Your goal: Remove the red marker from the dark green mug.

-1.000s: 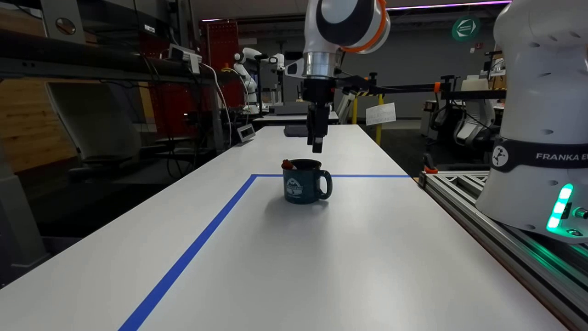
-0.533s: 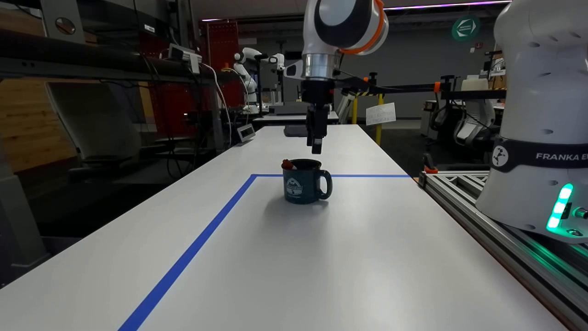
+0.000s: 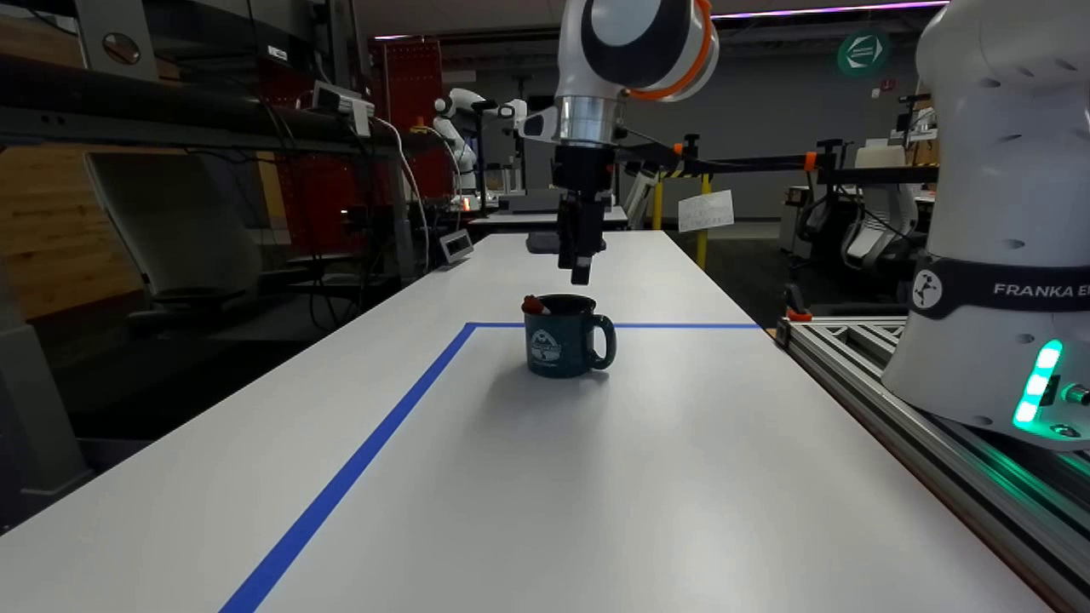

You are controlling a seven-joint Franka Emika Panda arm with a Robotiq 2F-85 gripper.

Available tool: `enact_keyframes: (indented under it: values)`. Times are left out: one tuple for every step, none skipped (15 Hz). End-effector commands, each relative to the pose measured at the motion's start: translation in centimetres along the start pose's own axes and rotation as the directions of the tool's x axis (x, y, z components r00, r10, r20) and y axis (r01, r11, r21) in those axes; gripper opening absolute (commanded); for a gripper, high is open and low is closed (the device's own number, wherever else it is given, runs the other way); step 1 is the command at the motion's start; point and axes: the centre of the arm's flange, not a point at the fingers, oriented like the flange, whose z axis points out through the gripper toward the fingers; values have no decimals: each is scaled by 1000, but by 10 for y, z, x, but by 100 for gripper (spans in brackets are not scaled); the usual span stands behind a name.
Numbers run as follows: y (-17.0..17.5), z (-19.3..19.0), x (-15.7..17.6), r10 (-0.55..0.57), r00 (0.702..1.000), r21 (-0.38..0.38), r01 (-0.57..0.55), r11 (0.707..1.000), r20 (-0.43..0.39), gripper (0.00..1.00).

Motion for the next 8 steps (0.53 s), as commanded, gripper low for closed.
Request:
enact_keyframes:
  values:
    - [3,4,-3,-76,996,-21,75,997,-54,100]
    - [4,4,-3,-93,994,-24,91,996,-66,100]
    - [5,5,-2,-101,992,-25,99,995,-73,98]
    - [6,6,-2,-112,990,-20,110,994,-85,86]
    - [7,6,-2,-123,988,-16,122,992,-97,77]
    - [7,7,-2,-132,986,-14,131,991,-102,70]
    - [6,7,-2,-139,984,-7,139,990,-110,66]
    - [6,8,-2,-144,983,-3,145,989,-118,63]
